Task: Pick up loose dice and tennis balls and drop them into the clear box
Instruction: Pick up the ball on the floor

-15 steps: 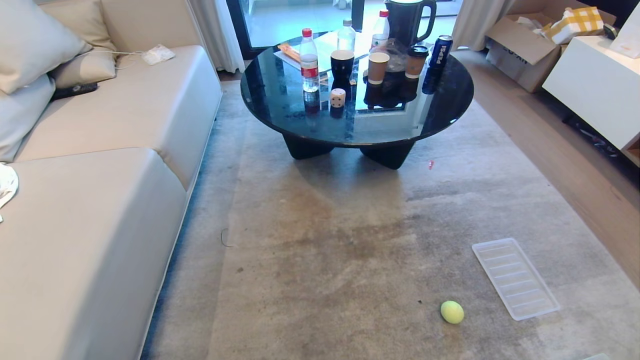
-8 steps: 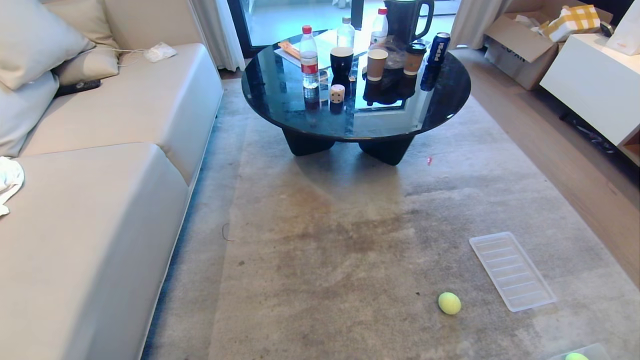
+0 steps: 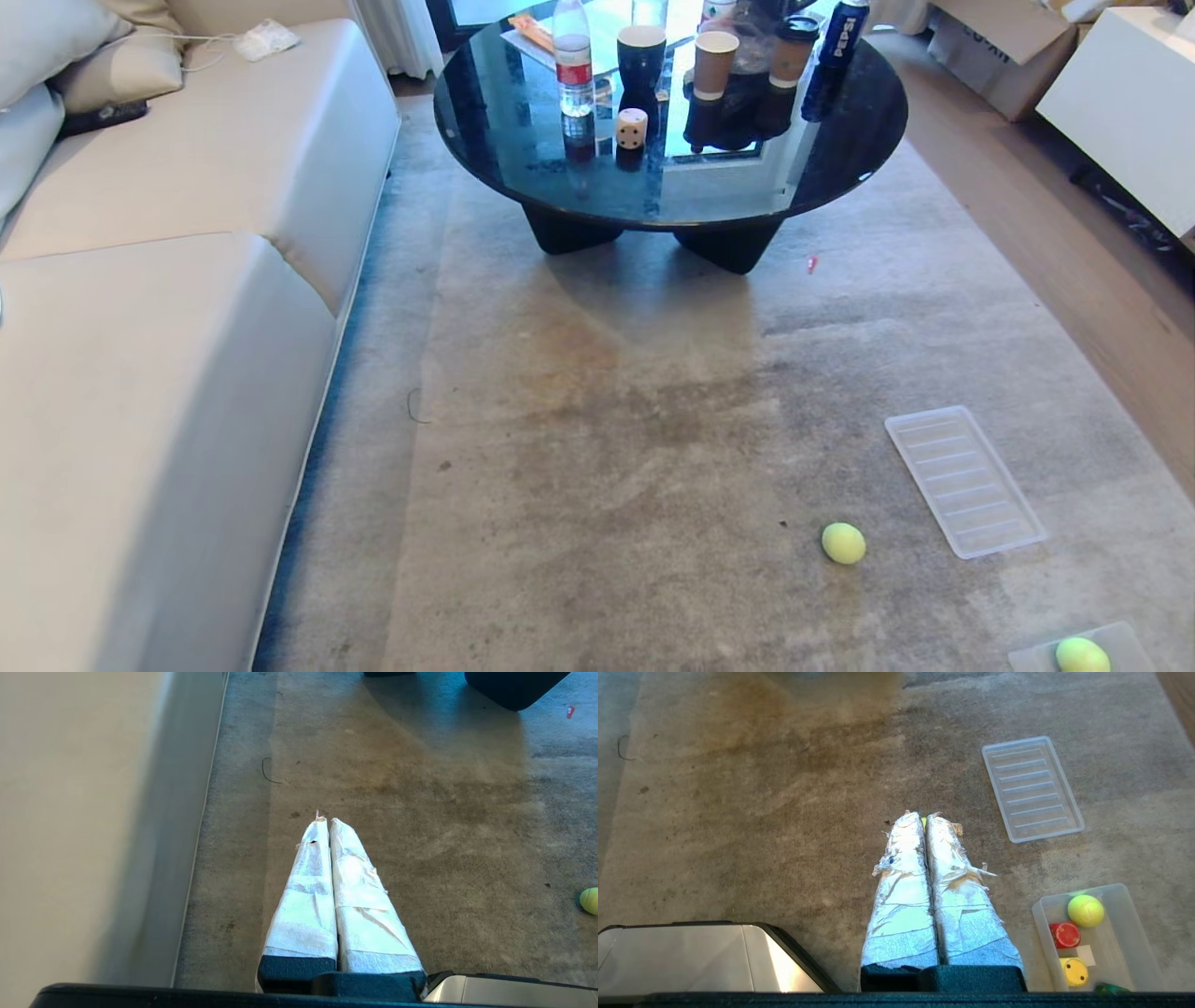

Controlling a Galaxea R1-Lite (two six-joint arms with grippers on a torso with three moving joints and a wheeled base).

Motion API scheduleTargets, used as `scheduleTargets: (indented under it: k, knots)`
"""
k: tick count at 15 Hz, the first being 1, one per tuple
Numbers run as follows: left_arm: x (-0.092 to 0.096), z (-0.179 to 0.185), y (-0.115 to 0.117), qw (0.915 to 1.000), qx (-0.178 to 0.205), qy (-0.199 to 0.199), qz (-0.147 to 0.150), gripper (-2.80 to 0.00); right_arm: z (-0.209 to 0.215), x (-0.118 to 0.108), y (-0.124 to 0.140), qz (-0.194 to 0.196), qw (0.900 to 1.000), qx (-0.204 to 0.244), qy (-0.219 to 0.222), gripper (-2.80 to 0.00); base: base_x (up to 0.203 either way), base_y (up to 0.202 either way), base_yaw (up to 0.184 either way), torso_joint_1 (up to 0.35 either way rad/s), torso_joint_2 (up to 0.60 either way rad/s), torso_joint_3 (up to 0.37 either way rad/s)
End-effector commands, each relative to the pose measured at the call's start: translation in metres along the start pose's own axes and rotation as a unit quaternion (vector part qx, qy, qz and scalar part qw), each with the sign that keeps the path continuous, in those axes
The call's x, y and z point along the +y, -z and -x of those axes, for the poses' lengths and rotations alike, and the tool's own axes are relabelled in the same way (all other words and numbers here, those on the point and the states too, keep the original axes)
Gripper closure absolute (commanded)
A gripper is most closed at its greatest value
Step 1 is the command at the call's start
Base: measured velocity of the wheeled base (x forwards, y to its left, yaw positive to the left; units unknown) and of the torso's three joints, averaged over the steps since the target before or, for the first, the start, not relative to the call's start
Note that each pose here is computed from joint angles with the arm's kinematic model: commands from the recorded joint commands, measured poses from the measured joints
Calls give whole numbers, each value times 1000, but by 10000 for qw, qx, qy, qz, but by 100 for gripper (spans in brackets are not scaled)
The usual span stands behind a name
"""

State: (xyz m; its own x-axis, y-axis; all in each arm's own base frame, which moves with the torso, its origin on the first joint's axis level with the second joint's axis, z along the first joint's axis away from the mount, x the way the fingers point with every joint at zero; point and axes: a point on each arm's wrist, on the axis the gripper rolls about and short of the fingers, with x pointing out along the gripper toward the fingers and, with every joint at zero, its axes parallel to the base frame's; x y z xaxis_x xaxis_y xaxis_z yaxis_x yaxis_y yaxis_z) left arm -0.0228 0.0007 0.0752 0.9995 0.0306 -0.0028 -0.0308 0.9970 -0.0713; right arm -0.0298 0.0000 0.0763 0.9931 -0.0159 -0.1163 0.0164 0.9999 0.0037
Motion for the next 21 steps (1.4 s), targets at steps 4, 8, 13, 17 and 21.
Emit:
scheduleTargets:
  k: [4,8,13,17,21]
  knots:
    - [0,0,0,10000,1,-8,11,0,0,0,0,1,10000,15,-3,0,0,0,0,3,1,-198]
    - [0,0,0,10000,1,-8,18,0,0,0,0,-7,10000,15,-3,0,0,0,0,4,4,-199]
    - [0,0,0,10000,1,-8,11,0,0,0,0,-7,10000,23,5,0,0,0,0,1,3,-197]
    - [0,0,0,10000,1,-8,18,0,0,0,0,-7,10000,21,-1,0,0,0,0,4,0,-200]
    - [0,0,0,10000,1,-8,18,0,0,0,0,-7,10000,15,-3,0,0,0,0,1,2,-196]
